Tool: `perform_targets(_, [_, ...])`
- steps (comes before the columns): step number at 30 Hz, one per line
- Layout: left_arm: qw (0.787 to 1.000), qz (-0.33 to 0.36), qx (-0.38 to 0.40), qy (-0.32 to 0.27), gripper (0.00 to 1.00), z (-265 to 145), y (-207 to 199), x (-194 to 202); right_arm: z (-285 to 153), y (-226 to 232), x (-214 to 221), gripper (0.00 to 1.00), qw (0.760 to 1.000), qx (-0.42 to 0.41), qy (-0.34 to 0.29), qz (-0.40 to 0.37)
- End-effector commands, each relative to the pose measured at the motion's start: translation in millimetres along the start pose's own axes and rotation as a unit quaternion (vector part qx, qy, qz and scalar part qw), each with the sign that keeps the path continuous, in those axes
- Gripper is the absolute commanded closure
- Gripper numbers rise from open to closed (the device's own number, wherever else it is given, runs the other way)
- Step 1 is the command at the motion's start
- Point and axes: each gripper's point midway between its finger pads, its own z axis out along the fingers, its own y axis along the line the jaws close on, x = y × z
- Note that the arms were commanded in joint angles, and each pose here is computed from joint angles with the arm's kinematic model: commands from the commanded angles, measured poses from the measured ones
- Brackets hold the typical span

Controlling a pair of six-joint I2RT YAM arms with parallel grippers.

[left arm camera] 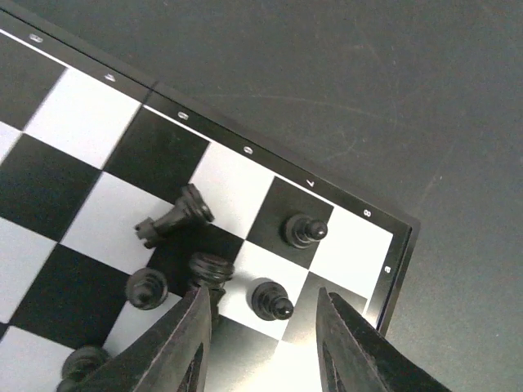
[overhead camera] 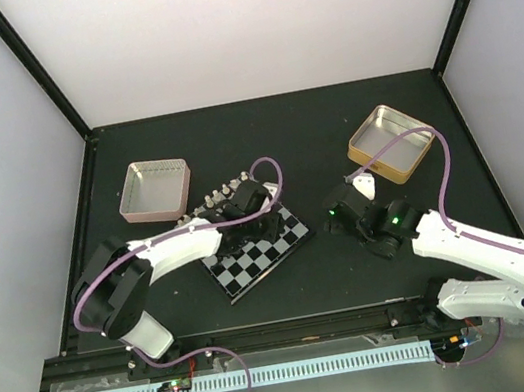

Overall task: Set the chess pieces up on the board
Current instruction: Place the chess piece on the chessboard, then pick up the chess piece from the chessboard.

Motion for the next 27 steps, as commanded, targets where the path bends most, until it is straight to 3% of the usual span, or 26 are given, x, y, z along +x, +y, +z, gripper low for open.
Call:
perform_targets(1, [0.999, -0.044, 0.025, -0.022, 0.64, -21.0, -2.7, -24.2, -3.5, 1.9, -7.0, 0.3, 1.0, -0.008, -0.013, 0.013])
perform_targets(14, [0.996, -0.047, -0.063, 0.035, 0.62, -7.3, 34.6, -11.4, -1.0, 2.4, -5.0, 0.3, 1.0, -0.008, -0.009, 0.01])
perform_targets(27, [0.994, -0.035, -0.069, 0.078, 0.56, 10.0, 37.0, 1.2, 0.0, 4.7, -5.0, 0.3, 1.0, -0.01, -0.008, 0.007])
